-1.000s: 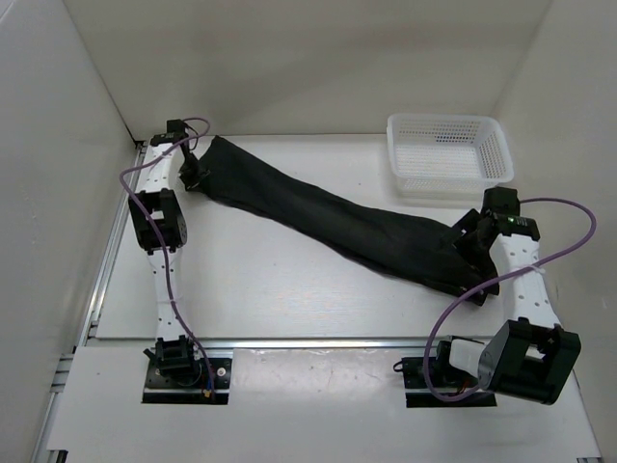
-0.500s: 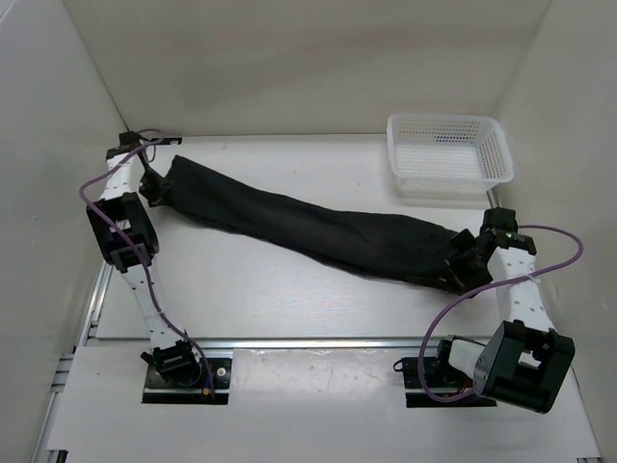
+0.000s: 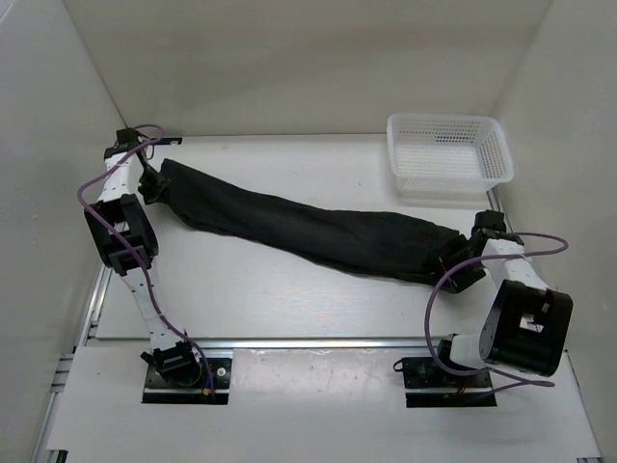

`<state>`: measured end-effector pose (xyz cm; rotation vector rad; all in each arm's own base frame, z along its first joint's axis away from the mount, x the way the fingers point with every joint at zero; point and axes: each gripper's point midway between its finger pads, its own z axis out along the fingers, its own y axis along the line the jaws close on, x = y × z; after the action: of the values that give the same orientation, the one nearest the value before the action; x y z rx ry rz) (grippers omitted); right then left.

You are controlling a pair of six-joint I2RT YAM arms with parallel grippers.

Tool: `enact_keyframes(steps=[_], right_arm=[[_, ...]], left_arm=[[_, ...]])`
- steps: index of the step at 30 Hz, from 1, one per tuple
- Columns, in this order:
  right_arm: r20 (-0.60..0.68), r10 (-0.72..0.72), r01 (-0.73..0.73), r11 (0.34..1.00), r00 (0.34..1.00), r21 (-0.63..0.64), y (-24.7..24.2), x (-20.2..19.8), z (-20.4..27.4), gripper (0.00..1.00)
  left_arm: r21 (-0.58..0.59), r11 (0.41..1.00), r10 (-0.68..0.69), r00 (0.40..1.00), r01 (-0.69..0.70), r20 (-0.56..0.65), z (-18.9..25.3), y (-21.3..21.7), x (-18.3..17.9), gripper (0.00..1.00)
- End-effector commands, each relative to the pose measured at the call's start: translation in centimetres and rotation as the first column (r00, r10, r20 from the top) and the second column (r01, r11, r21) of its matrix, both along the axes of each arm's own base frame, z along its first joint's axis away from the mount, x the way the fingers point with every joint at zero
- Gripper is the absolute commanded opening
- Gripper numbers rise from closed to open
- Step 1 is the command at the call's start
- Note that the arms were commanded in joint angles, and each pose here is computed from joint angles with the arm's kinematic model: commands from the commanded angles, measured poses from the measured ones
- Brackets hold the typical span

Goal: Fold and stack the trousers
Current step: Fold the trousers

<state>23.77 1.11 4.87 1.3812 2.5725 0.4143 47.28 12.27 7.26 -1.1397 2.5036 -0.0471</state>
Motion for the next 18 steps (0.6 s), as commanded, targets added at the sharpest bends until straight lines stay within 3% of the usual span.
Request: enact_keyframes(steps=[1,10,18], right_arm=[[0.03,-0.05,0.05,0.999,0.998,-0.021,-0.7,1.3,-0.7,0.75],[0.108,-0.032,0.049,0.986,0.994,-0.162,-3.0,0.1,4.7,0.9],[0.044,-0.069,0.068,0.998,0.997,0.019,-0.2,-0.2,1.9,0.92]], left_arm=[[0.035,0.999,-0.027,0.997,0.024,0.074,4.3,0.0,0.2,0.1],[0.047,0.998,-0.032,0.997,0.028,0.071,4.9,0.1,-0.1,0.1],[0.043,0.999,-0.036,0.996,0.032,0.084,5.5,0.0,0.1,0.1]])
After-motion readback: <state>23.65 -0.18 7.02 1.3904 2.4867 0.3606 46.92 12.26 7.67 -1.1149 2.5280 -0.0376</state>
